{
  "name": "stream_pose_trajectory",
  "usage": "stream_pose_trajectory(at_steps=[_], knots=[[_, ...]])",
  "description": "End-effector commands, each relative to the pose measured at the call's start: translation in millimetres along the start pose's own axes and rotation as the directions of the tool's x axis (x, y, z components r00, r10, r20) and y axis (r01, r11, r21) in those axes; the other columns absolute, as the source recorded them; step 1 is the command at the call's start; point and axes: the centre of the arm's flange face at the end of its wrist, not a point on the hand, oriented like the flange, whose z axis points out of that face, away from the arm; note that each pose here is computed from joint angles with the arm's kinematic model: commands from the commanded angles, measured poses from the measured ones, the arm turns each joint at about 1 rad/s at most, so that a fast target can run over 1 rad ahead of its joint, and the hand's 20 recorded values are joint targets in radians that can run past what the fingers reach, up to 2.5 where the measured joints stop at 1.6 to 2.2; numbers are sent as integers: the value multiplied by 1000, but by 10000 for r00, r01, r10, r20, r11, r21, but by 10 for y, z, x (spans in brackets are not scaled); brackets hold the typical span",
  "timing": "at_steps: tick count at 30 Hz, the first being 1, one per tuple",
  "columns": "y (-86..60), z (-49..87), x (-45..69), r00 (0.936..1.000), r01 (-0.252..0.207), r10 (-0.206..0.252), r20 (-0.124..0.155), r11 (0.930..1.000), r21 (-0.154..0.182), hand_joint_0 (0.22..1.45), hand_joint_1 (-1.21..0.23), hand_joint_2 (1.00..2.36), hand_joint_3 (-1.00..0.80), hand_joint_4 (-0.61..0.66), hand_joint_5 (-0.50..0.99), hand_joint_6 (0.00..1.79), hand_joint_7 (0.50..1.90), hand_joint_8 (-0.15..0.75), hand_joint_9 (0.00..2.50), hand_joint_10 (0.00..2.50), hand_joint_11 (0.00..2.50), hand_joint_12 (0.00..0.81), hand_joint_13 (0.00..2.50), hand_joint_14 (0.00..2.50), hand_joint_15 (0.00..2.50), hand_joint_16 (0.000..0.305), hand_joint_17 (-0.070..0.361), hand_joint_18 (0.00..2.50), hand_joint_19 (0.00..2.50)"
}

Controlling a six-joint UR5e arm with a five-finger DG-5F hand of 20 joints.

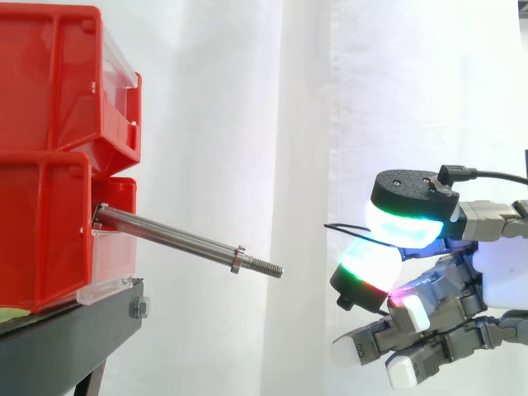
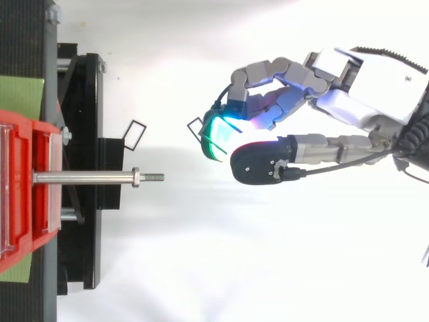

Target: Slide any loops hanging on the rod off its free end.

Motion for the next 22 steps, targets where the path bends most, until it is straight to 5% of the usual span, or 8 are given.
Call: stream_pose_trajectory(at_steps=[1, 22], knots=[[4, 3, 0, 10000, -10, 10, 12, 10000, -16, 601, -669, 1010, 34, 47, -143, 867, 1205, 364, 1109, 20, 792, 377, 678, 4, 126, 58, 131, 787, 359], [-4, -3, 0, 10000, 5, -5, -8, 10000, 8, 599, -670, 1011, 34, 39, -143, 866, 1190, 365, 1084, 19, 754, 375, 671, 5, 131, 58, 130, 779, 359]])
